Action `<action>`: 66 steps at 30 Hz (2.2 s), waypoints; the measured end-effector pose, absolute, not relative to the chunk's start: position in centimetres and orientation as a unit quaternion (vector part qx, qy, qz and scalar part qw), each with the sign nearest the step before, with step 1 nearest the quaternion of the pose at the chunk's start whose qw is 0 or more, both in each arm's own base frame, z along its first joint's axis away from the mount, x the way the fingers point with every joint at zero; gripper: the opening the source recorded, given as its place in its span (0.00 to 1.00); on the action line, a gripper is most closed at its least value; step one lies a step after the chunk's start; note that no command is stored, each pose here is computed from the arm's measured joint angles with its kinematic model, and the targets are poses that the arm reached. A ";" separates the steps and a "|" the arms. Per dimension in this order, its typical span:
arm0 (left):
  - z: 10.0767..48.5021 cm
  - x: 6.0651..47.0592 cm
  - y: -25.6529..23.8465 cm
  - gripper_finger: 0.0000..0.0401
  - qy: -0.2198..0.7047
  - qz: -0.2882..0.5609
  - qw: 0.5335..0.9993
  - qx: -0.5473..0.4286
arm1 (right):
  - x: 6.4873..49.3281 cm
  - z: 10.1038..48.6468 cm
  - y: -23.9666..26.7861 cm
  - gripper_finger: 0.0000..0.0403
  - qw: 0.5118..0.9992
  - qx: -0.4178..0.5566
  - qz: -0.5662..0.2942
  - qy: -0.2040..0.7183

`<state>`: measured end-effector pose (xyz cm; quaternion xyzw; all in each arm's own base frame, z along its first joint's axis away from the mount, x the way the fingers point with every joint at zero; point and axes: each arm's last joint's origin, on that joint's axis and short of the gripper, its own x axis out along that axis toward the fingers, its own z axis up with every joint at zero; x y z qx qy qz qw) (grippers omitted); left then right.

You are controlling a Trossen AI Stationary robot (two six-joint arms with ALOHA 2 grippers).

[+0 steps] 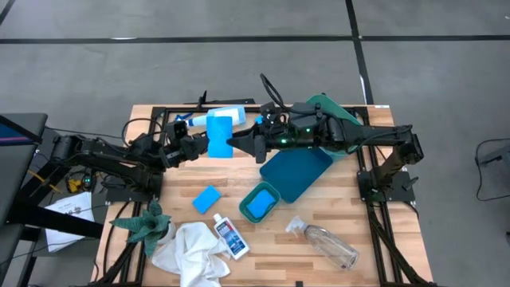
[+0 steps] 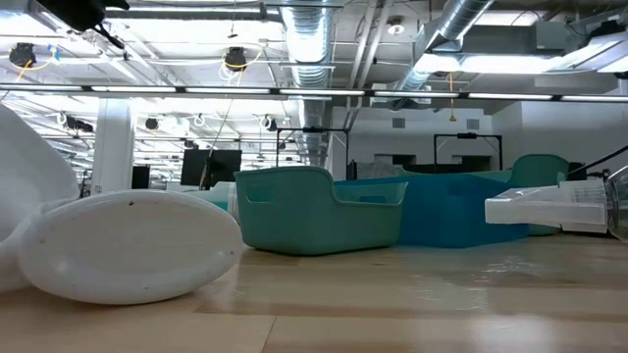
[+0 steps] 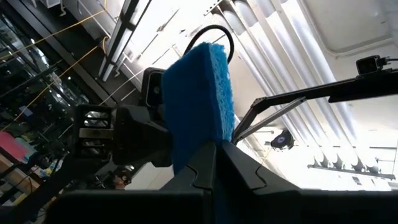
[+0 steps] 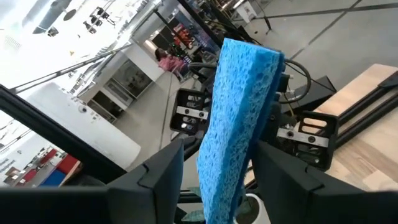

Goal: Pick & Place Kitchen Items
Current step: Put the blue sponge into the bottom green bin

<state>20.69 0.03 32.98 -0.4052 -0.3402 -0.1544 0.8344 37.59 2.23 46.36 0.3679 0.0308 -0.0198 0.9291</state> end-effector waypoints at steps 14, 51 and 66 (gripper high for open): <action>33.0 20.7 0.1 0.01 -0.343 -0.149 0.834 -0.407 | 37.6 46.3 2.3 0.23 0.929 0.368 -0.019 0.032; 32.4 16.8 4.0 0.41 -0.276 -0.022 0.892 -0.359 | 33.2 44.0 8.0 0.00 0.880 0.393 -0.235 0.125; 31.6 17.0 5.4 0.37 -0.213 -0.056 0.889 -0.401 | 29.3 36.4 17.9 0.00 0.809 0.491 -0.323 0.018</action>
